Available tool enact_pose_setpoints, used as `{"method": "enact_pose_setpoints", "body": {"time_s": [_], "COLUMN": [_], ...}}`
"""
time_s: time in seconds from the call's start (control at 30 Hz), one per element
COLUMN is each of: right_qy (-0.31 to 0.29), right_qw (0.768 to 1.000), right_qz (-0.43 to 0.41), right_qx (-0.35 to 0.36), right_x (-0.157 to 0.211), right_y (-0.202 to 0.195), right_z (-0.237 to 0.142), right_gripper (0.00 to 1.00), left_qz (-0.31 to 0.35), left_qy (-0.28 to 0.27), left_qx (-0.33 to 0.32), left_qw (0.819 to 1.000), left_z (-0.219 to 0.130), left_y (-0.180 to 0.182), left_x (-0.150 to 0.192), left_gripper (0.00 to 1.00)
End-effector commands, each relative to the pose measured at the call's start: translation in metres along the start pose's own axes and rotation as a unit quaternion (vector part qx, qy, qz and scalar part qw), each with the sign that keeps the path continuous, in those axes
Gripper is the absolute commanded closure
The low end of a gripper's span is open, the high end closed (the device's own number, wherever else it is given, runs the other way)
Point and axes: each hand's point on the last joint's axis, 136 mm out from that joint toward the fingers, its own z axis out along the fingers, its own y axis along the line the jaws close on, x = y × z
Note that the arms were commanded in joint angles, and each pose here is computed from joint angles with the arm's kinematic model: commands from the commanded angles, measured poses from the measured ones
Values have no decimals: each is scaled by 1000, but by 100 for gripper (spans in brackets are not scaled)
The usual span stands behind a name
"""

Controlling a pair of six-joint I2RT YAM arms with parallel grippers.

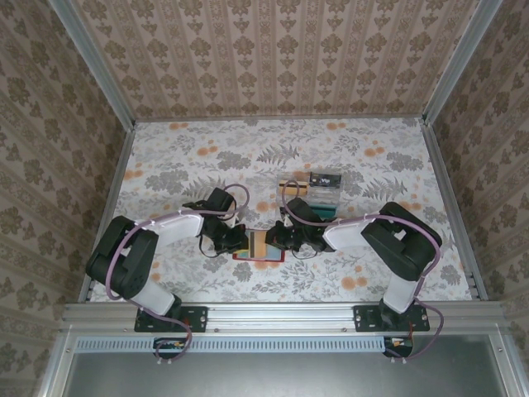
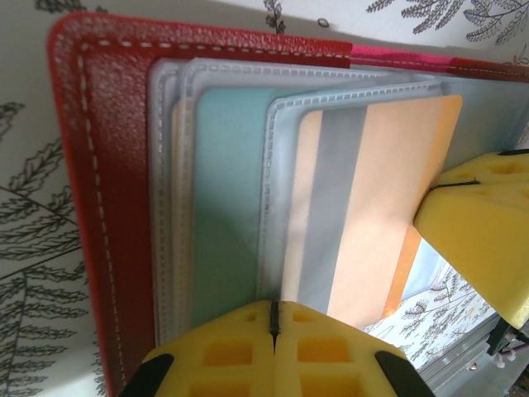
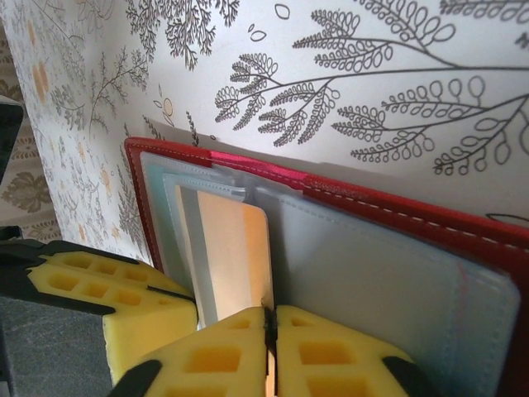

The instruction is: Take the credit cards out of the card holder

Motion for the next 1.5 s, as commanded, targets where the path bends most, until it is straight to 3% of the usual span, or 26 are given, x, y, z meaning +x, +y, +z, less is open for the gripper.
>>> {"method": "enact_pose_setpoints", "body": {"time_s": [0.0, 0.47, 0.7, 0.93, 1.0, 1.2, 1.37, 1.47], "right_qy": [10, 0, -8, -1, -10, -33, -38, -40], "right_qw": [1000, 999, 997, 991, 985, 949, 897, 858], "right_qz": [-1, -24, -59, -120, -159, -288, -405, -474], "right_qx": [12, 40, 45, 57, 69, 126, 173, 193], "right_x": [4, -6, -11, -17, -24, -52, -80, -94], "right_y": [-6, -23, -14, 9, 22, 57, 74, 82], "right_z": [3, -41, -76, -107, -122, -160, -171, -175], "right_gripper": [100, 100, 100, 100, 100, 100, 100, 100], "left_qz": [-11, -15, -10, 4, 12, 16, 8, 4], "left_qy": [15, 15, 0, -42, -63, -132, -193, -224], "left_qx": [-37, -43, -32, 0, 15, 62, 83, 90], "left_qw": [999, 999, 999, 999, 998, 989, 978, 970], "left_z": [5, 2, -5, -34, -48, -95, -132, -148], "left_y": [16, 21, 13, -11, -22, -45, -46, -43], "left_x": [6, 5, -2, -23, -31, -55, -66, -69], "left_gripper": [100, 100, 100, 99, 92, 48, 8, 0]}}
